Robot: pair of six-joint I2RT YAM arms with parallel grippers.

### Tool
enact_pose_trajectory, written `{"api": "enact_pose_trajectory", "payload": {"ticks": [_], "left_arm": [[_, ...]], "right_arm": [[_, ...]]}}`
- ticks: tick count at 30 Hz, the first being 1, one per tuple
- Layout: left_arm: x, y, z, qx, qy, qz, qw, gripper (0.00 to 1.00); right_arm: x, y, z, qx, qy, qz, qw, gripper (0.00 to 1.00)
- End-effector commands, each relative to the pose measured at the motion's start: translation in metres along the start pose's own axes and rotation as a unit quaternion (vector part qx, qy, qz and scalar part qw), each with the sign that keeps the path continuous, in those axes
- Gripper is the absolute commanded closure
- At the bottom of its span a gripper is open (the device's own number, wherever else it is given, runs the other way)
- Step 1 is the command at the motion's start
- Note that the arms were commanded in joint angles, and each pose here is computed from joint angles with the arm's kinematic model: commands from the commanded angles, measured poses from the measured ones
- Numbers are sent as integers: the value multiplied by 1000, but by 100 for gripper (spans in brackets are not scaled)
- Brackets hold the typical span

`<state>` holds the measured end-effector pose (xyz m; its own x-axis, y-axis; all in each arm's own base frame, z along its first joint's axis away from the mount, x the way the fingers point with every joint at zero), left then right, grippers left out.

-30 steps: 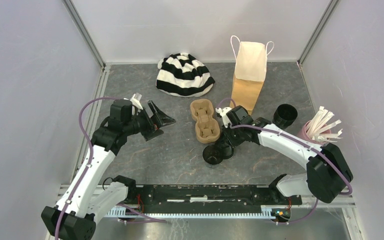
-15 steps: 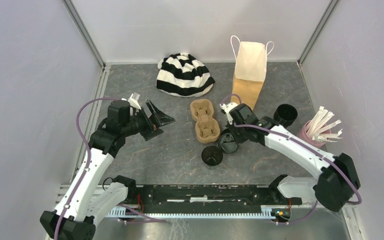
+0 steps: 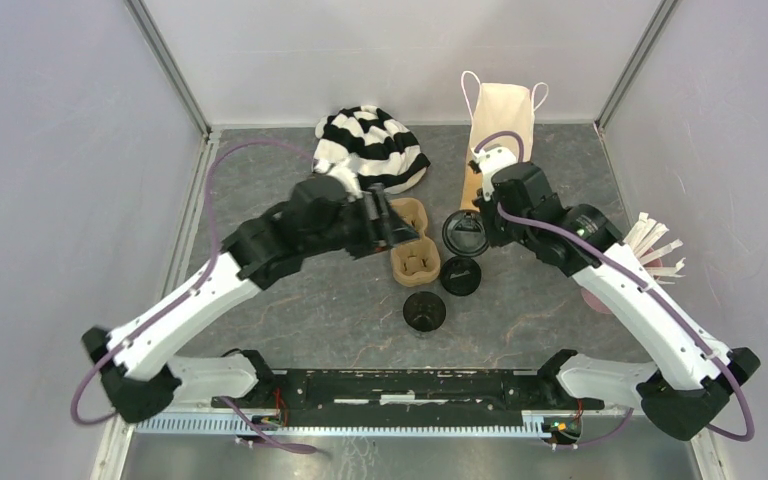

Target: Pack the takeout coffee

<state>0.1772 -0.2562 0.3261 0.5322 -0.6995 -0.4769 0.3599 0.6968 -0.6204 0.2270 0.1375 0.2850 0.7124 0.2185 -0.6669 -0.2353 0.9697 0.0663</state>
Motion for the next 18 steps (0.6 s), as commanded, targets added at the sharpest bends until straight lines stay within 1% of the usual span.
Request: {"api": "enact_pose_trajectory", "payload": {"ticks": [1, 2, 4, 7, 11, 18], "left_arm": [[24, -41, 16, 57, -58, 61, 995, 31], [31, -48, 15, 67, -56, 63, 994, 36], [47, -55, 11, 82, -47, 67, 993, 42], [68, -55, 7, 98, -37, 84, 991, 53], [81, -45, 3, 109, -26, 118, 987, 62], [89, -39, 1, 113, -22, 141, 983, 66]], "right_arm": [[-20, 5, 17, 27, -8, 10, 1000, 100], [-22, 7, 20, 31, -10, 17, 999, 100], [-26, 11, 24, 39, -14, 29, 999, 100], [-27, 13, 24, 44, -13, 36, 998, 100], [-29, 14, 25, 47, -16, 39, 998, 100], [-28, 14, 26, 47, -17, 39, 998, 100]]}}
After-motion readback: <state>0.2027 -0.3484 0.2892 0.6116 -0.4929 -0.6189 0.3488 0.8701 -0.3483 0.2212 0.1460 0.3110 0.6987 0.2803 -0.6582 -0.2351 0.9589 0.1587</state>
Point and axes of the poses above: each gripper's point midway between its finger pads, its own x axis out along the fingers, its own y axis along the line the jaws close on, z = x × y, the point moved 4 cm from there along -x, back along the fingers, and after that the axes turned 14 degrees about x, right-handed, at the moved point
